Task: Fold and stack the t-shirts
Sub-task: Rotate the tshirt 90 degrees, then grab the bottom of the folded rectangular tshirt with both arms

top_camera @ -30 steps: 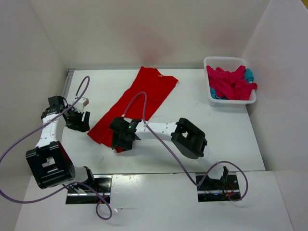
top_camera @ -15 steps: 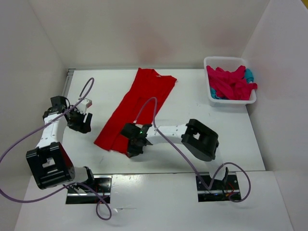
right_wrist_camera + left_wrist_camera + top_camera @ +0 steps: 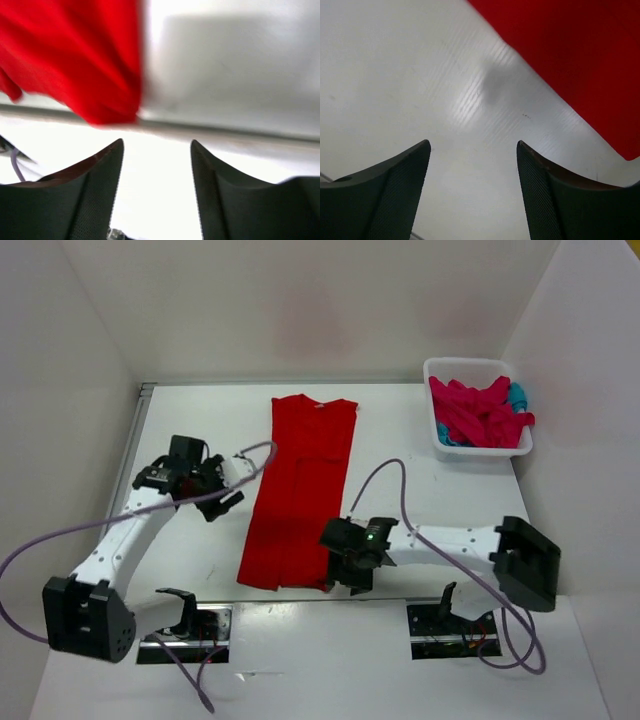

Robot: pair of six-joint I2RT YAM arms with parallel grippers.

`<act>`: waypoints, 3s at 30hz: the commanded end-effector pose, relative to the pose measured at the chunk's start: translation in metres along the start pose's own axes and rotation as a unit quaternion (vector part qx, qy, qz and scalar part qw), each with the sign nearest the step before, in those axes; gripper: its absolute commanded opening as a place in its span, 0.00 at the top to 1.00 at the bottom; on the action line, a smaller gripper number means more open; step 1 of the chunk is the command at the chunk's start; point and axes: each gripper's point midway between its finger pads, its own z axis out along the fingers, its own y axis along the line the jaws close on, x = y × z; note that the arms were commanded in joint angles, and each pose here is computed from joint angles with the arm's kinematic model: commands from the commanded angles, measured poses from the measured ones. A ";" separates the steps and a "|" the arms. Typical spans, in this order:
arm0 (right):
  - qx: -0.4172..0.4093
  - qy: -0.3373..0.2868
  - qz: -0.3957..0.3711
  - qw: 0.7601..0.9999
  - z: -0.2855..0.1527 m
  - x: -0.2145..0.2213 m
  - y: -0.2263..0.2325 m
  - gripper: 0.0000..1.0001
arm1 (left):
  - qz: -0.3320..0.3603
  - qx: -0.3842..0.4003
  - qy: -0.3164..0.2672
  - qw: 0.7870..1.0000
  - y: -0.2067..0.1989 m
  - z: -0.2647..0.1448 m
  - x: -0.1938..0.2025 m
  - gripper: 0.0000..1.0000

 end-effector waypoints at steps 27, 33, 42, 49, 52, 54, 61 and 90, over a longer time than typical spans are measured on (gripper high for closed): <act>-0.072 -0.066 -0.037 0.995 -0.007 -0.069 0.054 1.00 | 0.726 -0.056 -0.116 0.676 -0.135 -0.009 0.023 0.29; -0.056 -0.027 -0.061 0.996 0.024 -0.058 0.065 1.00 | 0.734 -0.018 -0.148 0.663 -0.154 -0.007 0.026 0.31; -0.026 0.022 -0.073 0.997 0.039 -0.003 0.044 1.00 | 0.722 0.109 -0.085 0.678 -0.160 0.006 0.035 0.31; -0.019 0.010 -0.084 0.996 0.031 -0.002 0.051 1.00 | 0.732 0.138 -0.040 0.666 -0.153 0.008 0.045 0.31; -0.038 0.004 -0.070 0.997 0.012 -0.003 0.057 0.89 | 0.757 0.119 -0.042 0.641 -0.151 0.006 0.047 0.29; -0.058 -0.008 -0.058 0.997 -0.006 -0.004 0.056 0.70 | 0.781 0.083 -0.051 0.617 -0.148 0.007 0.039 0.29; -0.082 -0.018 -0.016 0.996 -0.037 0.000 0.039 0.40 | 0.837 0.068 -0.121 0.530 -0.181 0.007 0.035 0.29; -0.051 0.023 -0.016 0.998 0.009 0.016 0.018 0.38 | 0.845 0.224 -0.030 0.486 -0.200 0.029 0.063 0.46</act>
